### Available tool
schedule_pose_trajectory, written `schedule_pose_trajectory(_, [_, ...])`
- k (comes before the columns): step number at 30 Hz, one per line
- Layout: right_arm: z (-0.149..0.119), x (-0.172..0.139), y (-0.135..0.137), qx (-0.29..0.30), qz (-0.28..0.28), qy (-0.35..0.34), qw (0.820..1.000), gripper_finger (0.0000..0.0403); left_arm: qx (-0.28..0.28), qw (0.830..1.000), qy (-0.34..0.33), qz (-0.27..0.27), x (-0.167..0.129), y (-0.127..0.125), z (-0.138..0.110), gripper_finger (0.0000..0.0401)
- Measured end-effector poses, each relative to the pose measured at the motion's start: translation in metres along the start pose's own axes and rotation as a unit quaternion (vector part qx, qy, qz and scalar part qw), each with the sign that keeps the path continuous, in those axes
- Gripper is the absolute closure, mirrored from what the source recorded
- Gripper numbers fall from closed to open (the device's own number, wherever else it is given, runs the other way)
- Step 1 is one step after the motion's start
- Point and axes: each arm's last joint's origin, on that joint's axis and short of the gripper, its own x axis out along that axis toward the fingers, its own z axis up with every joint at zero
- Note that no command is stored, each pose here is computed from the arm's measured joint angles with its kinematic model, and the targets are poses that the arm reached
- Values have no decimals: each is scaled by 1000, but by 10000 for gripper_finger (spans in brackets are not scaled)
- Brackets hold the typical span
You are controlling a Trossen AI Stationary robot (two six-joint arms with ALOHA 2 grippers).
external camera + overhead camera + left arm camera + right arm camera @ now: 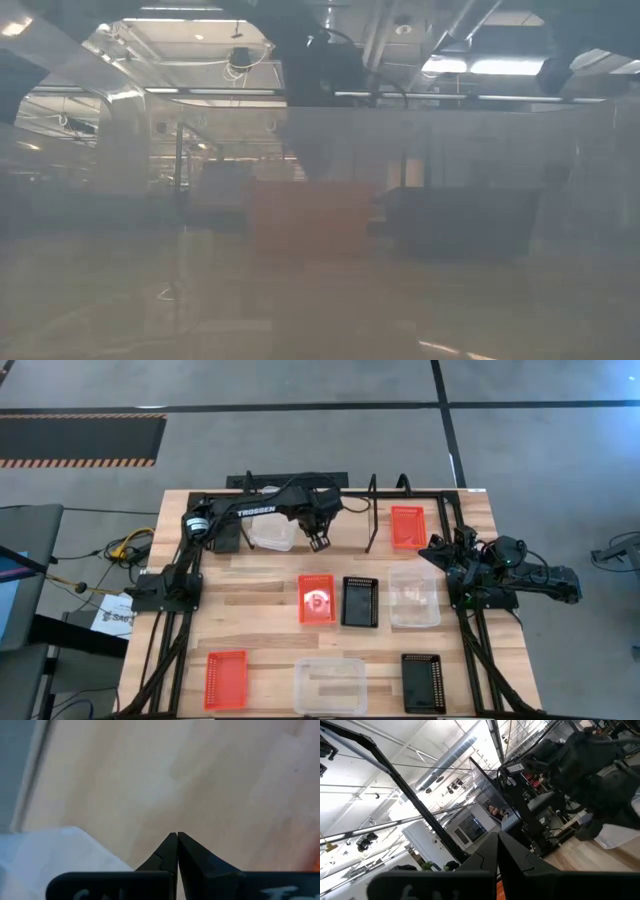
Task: Stack baskets on shelf by color
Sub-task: Put the top left transparent bin on the shelf
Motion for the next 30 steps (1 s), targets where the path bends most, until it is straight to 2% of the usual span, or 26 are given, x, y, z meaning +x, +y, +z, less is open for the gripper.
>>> schedule_pose_trajectory(3, [0,0,0,0,0,0,1000,370,-6,999,-16,35,-1,7,3,401])
schedule_pose_trajectory(5, [0,0,0,0,0,0,1000,370,-11,999,-24,39,-2,12,4,401])
schedule_pose_trajectory(10, [0,0,0,0,0,0,1000,370,-12,998,-16,52,1,25,3,401])
schedule_pose_trajectory(14, [0,0,0,0,0,0,1000,370,-18,996,-12,90,2,34,3,401])
schedule_pose_trajectory(24, [0,0,0,0,0,0,1000,370,-19,989,26,142,4,51,-5,401])
schedule_pose_trajectory(30, [0,0,0,0,0,0,1000,370,-19,989,25,145,4,55,-4,401])
